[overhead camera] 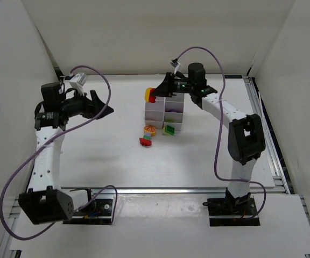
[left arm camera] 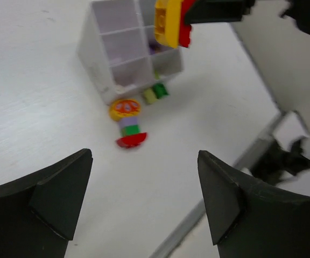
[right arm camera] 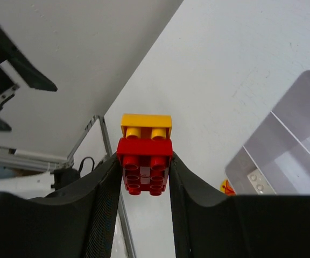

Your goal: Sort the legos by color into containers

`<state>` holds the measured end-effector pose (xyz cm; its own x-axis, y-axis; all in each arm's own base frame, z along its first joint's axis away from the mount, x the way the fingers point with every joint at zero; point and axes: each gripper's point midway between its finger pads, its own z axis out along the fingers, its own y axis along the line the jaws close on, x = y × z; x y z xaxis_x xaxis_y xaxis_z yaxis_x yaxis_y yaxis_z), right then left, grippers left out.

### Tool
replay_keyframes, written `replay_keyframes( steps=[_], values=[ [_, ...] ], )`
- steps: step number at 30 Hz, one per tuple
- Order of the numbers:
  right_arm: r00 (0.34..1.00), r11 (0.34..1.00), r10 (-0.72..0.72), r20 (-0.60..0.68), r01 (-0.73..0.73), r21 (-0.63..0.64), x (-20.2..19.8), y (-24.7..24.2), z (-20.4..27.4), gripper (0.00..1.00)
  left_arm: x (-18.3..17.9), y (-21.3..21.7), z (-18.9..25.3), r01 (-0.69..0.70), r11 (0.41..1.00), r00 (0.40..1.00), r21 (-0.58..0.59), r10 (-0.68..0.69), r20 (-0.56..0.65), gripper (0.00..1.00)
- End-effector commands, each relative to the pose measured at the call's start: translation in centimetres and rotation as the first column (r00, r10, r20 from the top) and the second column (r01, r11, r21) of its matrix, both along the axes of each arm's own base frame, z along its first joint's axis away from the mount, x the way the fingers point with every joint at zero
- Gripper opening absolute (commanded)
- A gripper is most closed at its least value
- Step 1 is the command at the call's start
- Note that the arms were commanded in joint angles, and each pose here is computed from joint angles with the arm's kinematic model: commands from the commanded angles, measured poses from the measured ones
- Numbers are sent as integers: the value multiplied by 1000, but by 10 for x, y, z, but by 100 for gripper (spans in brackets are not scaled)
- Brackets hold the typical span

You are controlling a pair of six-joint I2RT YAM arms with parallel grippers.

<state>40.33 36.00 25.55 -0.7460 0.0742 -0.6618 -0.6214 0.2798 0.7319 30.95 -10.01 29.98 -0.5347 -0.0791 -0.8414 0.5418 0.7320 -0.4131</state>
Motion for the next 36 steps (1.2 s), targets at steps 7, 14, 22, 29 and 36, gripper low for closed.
replay_keyframes(
  steps=[7,14,22,29,36],
  values=[
    [888,912,371,272,-403,73,-71,-19,62,0,-9,-28,7,319,794,867,-517,-465,-179,71],
    [759,790,562,328,-610,59,-107,6,69,0,20,-23,10,327,820,885,-471,-440,-153,71],
    [724,742,622,298,-667,71,-117,30,63,0,33,-29,12,316,906,938,-281,-342,-48,68],
    [739,751,613,281,-655,85,-112,45,62,0,37,-32,3,270,925,960,-267,-279,2,65],
    [747,755,609,267,-649,94,-109,51,60,0,27,-53,8,354,896,934,-268,-355,46,70]
  ],
)
